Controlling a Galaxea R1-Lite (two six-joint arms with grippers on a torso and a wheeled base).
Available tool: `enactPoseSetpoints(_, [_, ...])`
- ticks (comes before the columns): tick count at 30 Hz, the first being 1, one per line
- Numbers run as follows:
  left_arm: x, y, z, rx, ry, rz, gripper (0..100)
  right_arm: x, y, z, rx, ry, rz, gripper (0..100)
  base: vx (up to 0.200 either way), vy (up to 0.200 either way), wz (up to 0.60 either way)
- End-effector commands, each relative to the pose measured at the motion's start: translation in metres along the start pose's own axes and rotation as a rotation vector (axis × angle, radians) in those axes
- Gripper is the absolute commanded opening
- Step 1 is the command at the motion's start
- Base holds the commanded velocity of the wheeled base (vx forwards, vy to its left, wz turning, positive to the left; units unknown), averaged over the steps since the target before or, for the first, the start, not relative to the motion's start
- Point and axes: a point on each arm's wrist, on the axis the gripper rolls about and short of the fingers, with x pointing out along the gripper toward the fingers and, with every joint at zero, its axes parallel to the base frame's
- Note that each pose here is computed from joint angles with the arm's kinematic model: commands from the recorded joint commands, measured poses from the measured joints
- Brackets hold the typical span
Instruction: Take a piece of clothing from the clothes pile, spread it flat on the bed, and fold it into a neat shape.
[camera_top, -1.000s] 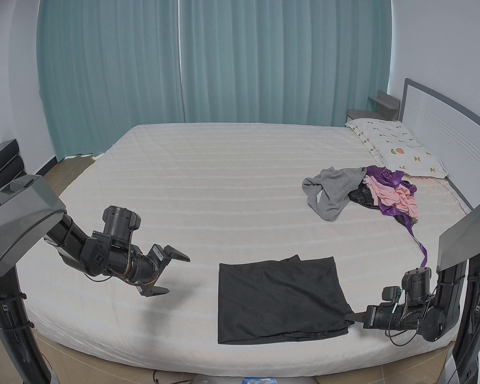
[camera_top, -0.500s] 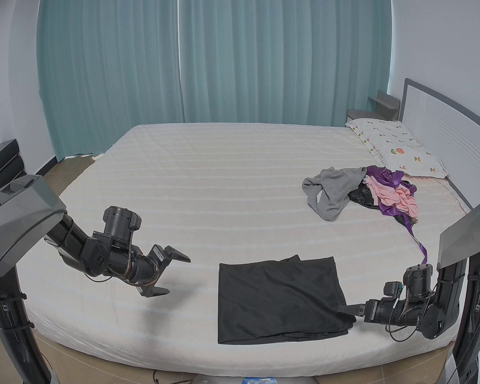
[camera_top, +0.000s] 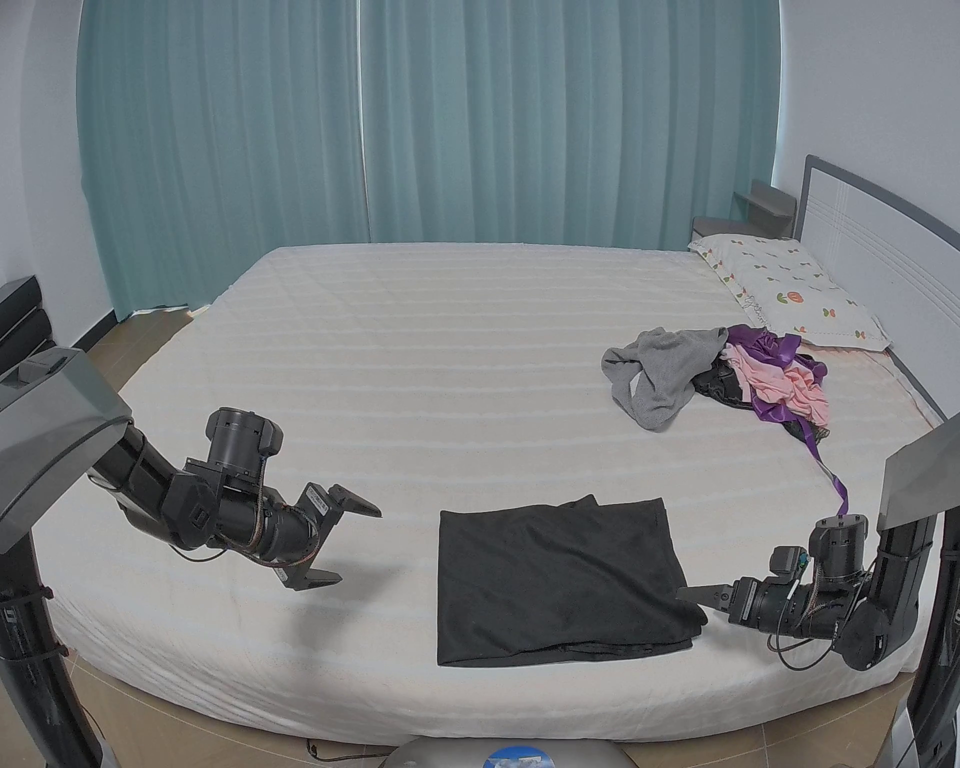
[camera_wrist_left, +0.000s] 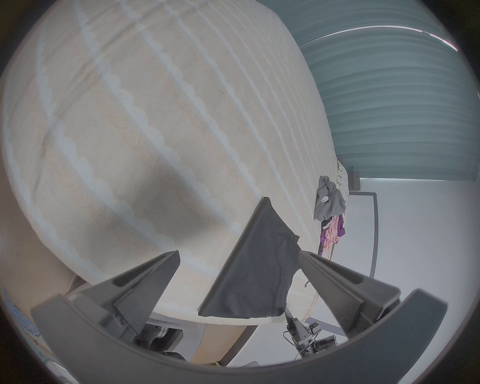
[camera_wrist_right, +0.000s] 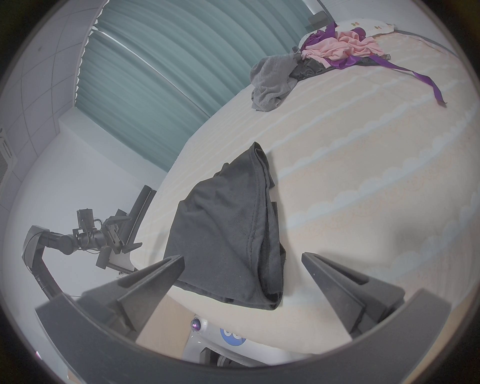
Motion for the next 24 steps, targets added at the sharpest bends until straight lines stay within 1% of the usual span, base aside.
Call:
enactPoseSetpoints(1, [0.000, -0.002, 0.001, -0.001, -0.003, -0.003, 100, 0.001, 0.001, 0.002, -0.006, -0.009, 0.007, 100, 0.000, -0.200, 0.00])
enactPoseSetpoints(6, [-0.001, -0.005, 0.002, -0.021, -0.007, -0.013, 100, 0.004, 0.002, 0.005, -0.003, -0.021, 0.013, 100, 0.000, -0.200, 0.00])
enactPoseSetpoints(11, [0.000, -0.009, 0.001, -0.011, -0.006, -0.021, 100, 0.011, 0.004, 0.010, -0.014, -0.065, -0.029, 100, 0.000, -0.200, 0.00])
enactPoseSetpoints(13, [0.000, -0.010, 0.001, -0.009, -0.006, -0.024, 100, 0.013, 0.006, 0.011, -0.019, -0.071, -0.023, 100, 0.000, -0.200, 0.00])
enactPoseSetpoints(18, [0.001, -0.010, 0.001, 0.001, -0.009, -0.028, 100, 0.020, 0.013, 0.014, 0.004, -0.080, 0.003, 100, 0.000, -0.200, 0.00])
enactPoseSetpoints(20, [0.004, -0.013, 0.001, 0.012, -0.022, -0.026, 100, 0.029, 0.017, 0.017, 0.037, -0.081, 0.025, 100, 0.000, 0.000, 0.00])
enactPoseSetpoints(22, [0.008, -0.015, -0.001, 0.023, -0.041, -0.013, 100, 0.034, 0.021, 0.018, 0.047, -0.081, 0.037, 100, 0.000, 0.000, 0.00])
enactPoseSetpoints(24, [0.019, -0.016, -0.005, 0.060, -0.084, 0.030, 100, 0.043, 0.025, 0.019, 0.052, -0.090, 0.043, 100, 0.000, 0.000, 0.00])
